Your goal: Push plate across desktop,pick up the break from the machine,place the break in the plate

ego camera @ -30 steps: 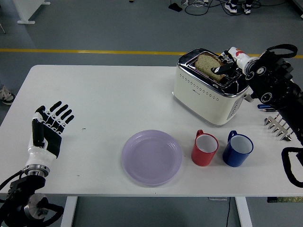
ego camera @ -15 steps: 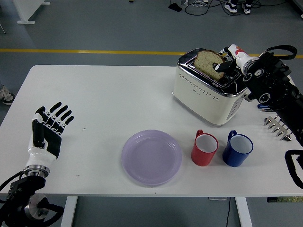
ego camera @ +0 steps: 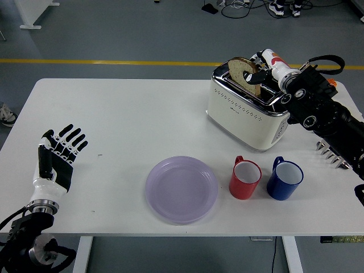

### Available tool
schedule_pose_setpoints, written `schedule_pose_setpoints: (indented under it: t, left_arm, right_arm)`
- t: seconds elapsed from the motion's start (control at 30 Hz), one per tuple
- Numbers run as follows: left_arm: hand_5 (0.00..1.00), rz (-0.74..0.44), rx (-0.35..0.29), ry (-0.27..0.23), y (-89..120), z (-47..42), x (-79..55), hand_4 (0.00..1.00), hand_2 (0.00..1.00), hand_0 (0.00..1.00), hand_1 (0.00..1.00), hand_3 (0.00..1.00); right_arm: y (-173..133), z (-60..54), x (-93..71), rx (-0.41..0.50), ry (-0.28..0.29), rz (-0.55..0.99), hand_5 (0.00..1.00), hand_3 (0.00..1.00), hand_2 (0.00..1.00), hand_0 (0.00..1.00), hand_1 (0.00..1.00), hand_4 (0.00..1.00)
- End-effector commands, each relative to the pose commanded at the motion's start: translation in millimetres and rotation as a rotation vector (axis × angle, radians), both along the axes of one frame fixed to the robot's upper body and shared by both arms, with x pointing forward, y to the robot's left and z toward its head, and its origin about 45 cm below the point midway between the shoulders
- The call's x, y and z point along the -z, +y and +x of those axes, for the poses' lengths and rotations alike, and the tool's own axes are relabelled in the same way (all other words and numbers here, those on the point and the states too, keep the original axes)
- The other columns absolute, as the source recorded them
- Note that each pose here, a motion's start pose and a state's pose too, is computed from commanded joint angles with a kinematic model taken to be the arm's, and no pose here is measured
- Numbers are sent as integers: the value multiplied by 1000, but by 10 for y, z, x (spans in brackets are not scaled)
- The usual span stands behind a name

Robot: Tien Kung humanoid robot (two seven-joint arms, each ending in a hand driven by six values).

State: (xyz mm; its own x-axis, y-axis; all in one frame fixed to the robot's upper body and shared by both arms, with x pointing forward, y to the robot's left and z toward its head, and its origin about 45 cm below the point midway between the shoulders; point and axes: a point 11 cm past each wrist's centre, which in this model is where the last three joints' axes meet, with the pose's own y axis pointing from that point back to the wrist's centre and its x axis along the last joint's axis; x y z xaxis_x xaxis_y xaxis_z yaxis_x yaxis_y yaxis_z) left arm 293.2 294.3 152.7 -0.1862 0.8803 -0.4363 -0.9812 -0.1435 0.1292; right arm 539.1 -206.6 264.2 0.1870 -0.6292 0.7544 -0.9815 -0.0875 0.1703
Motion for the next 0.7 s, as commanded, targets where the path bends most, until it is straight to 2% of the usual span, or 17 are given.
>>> schedule_pose_setpoints:
  t: [0.1, 0.57, 0.7]
  left_arm:
    - [998, 1, 0, 3, 2, -7, 9, 464, 687, 728, 698, 668]
    - [998, 3, 1, 13, 5, -23, 41, 463, 686, 728, 696, 667]
    - [998, 3, 0, 15, 7, -27, 48, 463, 686, 728, 697, 667]
  right_arm:
    - [45, -28, 54, -8, 5, 10, 68, 469, 352, 124, 254, 415]
    - [300, 5, -262, -52, -83, 64, 65, 463, 349, 115, 243, 397]
    - [294, 15, -302, -44, -95, 66, 64, 461, 347, 114, 240, 385]
